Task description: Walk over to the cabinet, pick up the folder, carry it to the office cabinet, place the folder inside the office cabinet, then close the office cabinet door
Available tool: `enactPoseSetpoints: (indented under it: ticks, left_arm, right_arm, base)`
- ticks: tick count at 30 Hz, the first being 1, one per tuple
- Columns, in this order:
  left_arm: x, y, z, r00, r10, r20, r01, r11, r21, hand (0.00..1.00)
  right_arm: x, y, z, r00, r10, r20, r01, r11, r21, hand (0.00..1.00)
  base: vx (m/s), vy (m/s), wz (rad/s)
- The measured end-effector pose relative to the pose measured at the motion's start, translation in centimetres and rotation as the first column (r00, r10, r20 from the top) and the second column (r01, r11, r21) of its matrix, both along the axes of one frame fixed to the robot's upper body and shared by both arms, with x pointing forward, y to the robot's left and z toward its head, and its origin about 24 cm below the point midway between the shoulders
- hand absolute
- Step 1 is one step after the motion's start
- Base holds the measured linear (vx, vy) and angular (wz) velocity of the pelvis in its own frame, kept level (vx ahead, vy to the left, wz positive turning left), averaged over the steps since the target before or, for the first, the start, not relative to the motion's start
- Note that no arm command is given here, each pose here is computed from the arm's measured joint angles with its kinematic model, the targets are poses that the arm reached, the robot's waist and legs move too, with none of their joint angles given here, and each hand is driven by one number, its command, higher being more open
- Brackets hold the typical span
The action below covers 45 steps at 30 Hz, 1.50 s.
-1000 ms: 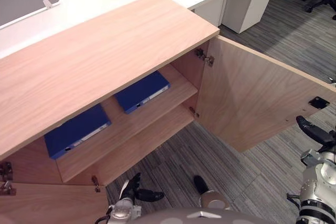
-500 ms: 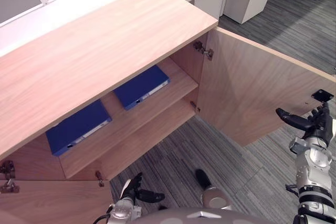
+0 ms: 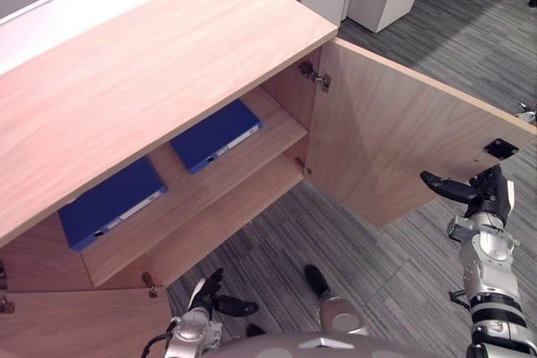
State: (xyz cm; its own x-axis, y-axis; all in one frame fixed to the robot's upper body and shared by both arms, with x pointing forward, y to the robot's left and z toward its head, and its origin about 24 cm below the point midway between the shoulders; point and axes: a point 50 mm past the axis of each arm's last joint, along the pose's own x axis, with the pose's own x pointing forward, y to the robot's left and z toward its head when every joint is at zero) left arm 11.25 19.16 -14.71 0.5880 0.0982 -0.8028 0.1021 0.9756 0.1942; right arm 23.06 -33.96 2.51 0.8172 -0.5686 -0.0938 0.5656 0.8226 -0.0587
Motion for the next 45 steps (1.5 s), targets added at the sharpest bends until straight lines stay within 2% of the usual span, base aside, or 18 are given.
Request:
enactPoseSetpoints:
  ticks: [12,19,28,34,45]
  left_arm:
    - [-0.1,0.0,-0.1,1.000,-0.030,-0.008,0.030,0.999,0.020,1.00]
    - [-0.5,0.2,-0.3,0.999,-0.033,-0.031,0.033,0.999,0.027,1.00]
    - [-0.4,0.1,-0.3,0.997,-0.063,-0.038,0.064,0.997,0.044,1.00]
    - [-0.7,0.3,-0.6,0.996,-0.060,-0.062,0.063,0.997,0.049,1.00]
    - [-0.6,0.9,-0.6,0.997,-0.036,-0.072,0.043,0.995,0.089,1.00]
  right_arm:
    - [-3.6,3.4,-0.7,0.996,0.083,0.027,-0.083,0.996,0.015,1.00]
    - [-6.2,6.5,-1.6,0.990,0.136,0.025,-0.138,0.987,0.078,1.00]
    - [-10.1,11.8,-2.8,0.954,0.298,-0.035,-0.288,0.942,0.174,1.00]
    - [-10.4,13.1,-3.0,0.945,0.327,-0.028,-0.314,0.925,0.213,1.00]
    - [-10.6,14.8,-4.5,0.960,0.273,-0.069,-0.244,0.929,0.278,1.00]
  base:
    - [0.00,0.000,0.00]
    - [0.02,-0.003,-0.03]
    - [-0.01,-0.009,-0.03]
    - [-0.03,-0.010,0.12]
    - [-0.03,-0.040,0.11]
